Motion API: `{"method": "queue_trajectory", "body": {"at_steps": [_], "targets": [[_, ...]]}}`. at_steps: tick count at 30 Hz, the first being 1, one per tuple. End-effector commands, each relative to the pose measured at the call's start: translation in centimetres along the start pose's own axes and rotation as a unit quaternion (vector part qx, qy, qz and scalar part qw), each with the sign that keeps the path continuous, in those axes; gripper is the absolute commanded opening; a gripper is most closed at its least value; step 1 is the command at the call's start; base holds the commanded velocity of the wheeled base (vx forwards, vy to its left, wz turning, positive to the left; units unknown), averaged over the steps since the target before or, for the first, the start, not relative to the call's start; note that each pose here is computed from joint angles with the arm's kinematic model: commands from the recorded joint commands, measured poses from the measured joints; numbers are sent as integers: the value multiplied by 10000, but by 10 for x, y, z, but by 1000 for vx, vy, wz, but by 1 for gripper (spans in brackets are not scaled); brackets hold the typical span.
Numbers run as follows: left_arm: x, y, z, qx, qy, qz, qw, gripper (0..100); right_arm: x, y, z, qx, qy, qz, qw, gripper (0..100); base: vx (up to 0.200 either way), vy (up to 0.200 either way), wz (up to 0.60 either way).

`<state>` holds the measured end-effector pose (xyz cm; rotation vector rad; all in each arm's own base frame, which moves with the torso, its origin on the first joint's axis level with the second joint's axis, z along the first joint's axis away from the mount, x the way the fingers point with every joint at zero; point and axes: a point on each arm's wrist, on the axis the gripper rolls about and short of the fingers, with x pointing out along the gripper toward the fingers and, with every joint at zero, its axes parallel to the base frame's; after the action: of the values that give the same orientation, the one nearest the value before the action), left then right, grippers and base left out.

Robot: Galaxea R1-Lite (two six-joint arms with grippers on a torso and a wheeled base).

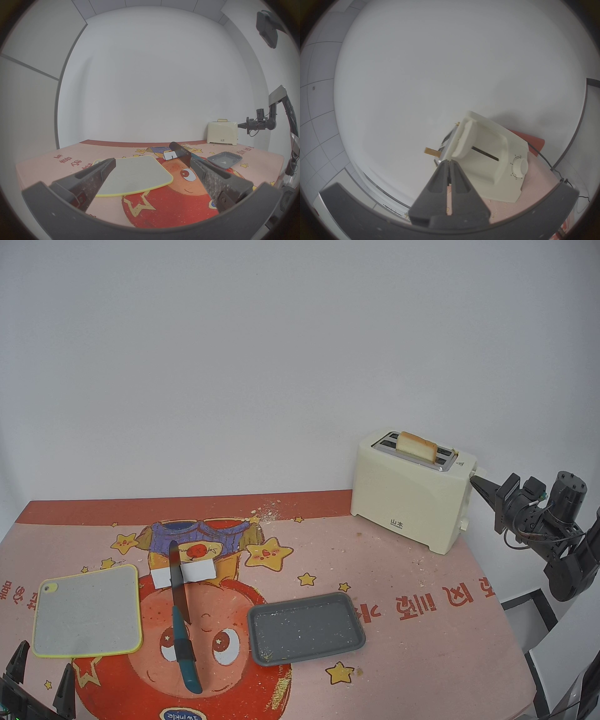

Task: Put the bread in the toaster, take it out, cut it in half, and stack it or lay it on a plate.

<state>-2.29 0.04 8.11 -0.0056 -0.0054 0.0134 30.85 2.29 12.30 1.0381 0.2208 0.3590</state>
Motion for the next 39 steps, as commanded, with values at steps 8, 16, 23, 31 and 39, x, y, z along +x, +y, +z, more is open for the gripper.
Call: {"method": "queue_trajectory", "body": {"at_steps": [8, 16, 23, 31, 39], "targets": [[1, 0, -5, -3, 27, 2, 10000, 100, -1, 3, 24, -79, -412, 85, 9991, 0, 0, 0, 0], [0, 0, -5, -3, 27, 2, 10000, 100, 1, -1, 27, -73, -512, 12, 9987, 0, 0, 0, 0], [1, 0, -5, -2, 34, 2, 10000, 100, 3, -11, 29, -27, -556, -144, 9983, 0, 0, 0, 0], [0, 0, -5, -3, 27, 2, 10000, 100, 7, -18, 27, 1, -520, -206, 9984, 0, 0, 0, 0], [1, 0, -5, -2, 34, 2, 10000, 100, 8, -22, 23, 35, -452, -265, 9986, 0, 0, 0, 0]]}}
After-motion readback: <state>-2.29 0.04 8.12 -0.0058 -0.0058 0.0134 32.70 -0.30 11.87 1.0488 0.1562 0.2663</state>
